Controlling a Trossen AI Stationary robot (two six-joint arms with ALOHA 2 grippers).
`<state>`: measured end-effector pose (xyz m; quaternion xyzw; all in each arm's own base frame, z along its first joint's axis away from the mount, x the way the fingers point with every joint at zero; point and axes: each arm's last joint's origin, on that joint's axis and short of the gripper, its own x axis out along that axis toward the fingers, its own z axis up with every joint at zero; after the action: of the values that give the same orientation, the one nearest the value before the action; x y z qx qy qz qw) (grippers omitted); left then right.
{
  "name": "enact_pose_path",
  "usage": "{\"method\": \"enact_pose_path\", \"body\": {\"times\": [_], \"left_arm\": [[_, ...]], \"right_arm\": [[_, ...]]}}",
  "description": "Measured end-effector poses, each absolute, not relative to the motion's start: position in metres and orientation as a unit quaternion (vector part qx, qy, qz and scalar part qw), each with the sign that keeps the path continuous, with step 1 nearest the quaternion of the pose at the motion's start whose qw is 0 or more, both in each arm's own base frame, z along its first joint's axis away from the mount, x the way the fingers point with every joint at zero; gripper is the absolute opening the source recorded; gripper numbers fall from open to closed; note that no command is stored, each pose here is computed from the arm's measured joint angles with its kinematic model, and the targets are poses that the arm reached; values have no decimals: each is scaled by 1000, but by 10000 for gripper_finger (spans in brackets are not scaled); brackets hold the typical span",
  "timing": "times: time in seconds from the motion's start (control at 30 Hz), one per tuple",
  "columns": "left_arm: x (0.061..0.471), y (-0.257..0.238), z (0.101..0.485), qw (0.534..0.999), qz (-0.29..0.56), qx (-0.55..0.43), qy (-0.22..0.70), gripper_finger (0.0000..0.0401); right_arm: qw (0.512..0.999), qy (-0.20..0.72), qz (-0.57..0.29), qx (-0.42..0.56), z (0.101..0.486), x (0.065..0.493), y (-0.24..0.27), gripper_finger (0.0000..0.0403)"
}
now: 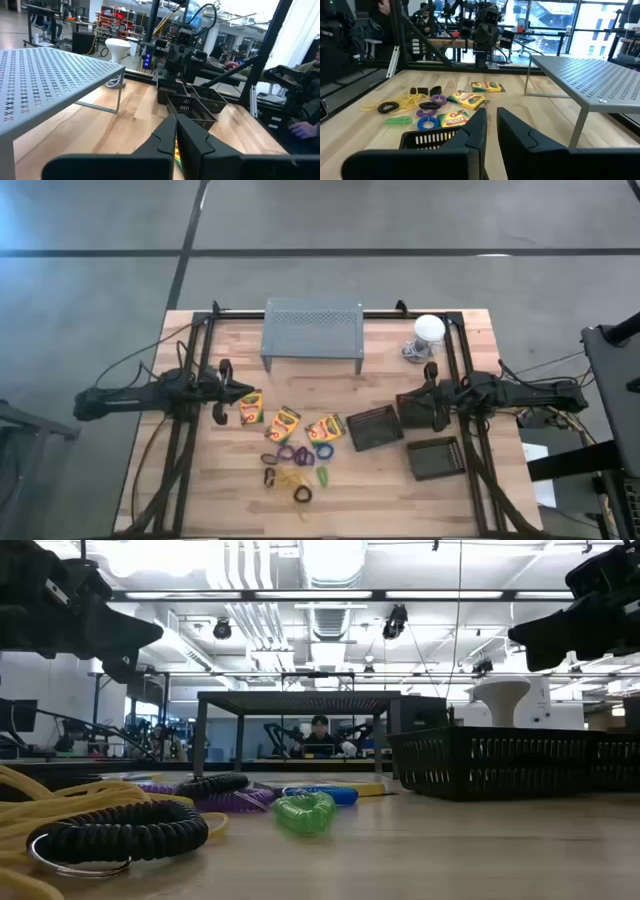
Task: Pick & Place Office Desk Supplies
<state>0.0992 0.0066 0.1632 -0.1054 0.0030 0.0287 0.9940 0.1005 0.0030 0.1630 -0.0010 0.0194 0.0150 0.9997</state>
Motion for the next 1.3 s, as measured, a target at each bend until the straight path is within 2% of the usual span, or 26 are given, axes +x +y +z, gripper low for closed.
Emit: {"method": "enact_pose_path", "body": {"times": [1.3], "left_arm": [[99,7,163,994,29,-105,3,21]], "right_arm": [[1000,18,17,8,163,100,3,38]]}}
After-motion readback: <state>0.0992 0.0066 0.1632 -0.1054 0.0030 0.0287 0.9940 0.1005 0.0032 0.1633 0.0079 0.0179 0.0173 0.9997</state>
